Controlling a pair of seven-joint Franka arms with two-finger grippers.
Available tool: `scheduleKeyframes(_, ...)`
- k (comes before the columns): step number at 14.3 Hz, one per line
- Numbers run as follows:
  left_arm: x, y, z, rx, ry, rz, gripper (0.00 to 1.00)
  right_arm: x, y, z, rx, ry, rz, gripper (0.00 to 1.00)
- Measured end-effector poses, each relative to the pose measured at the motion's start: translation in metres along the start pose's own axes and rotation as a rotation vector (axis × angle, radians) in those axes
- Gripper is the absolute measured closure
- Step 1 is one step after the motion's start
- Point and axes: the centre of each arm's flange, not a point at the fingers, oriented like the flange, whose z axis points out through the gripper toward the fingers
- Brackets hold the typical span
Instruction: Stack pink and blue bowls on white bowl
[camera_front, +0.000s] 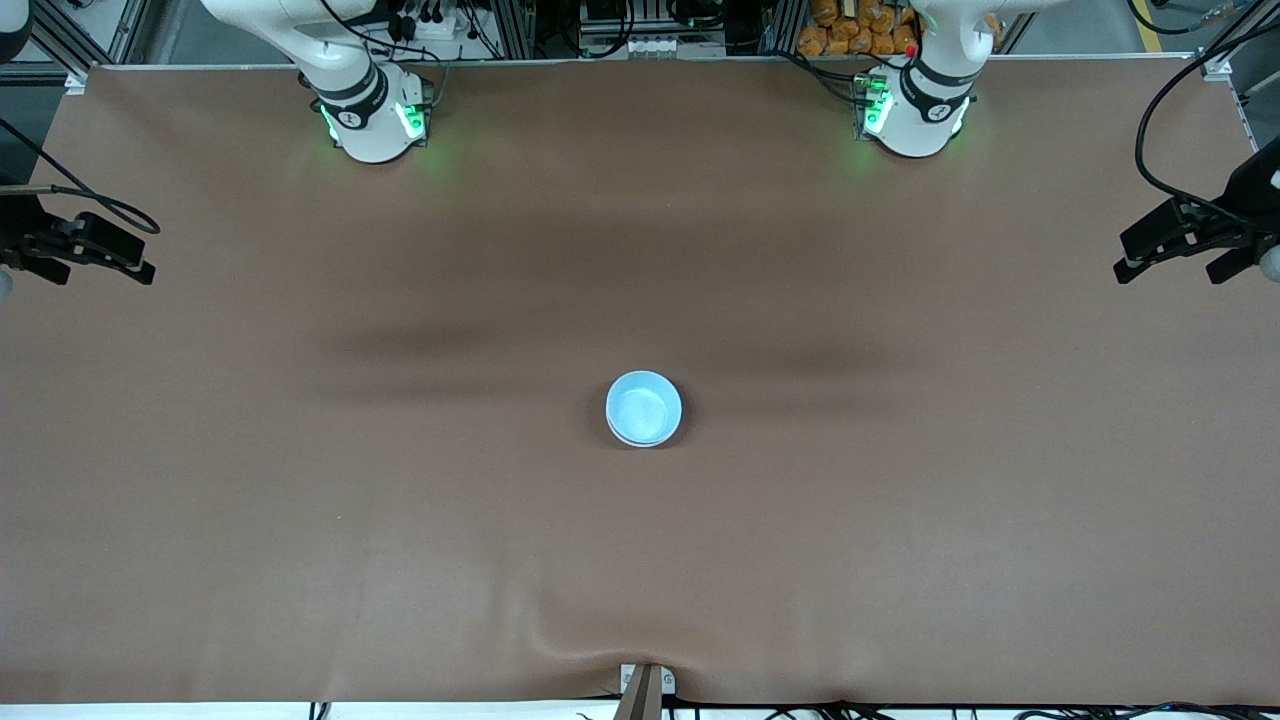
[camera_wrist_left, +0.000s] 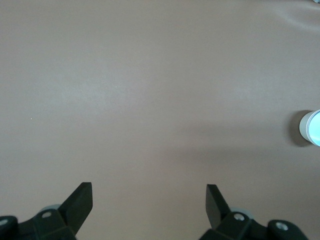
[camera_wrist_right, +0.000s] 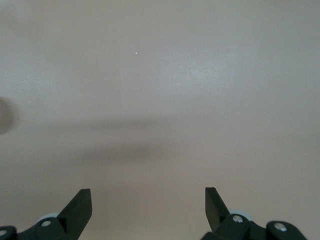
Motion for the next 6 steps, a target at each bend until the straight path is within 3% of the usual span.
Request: scheduleKeyframes(6, 0.000, 0.000, -0.001, 0.000, 0.001, 0.001, 0.00, 0.001, 0.000, -0.014, -0.005, 0.030, -0.002, 0.00)
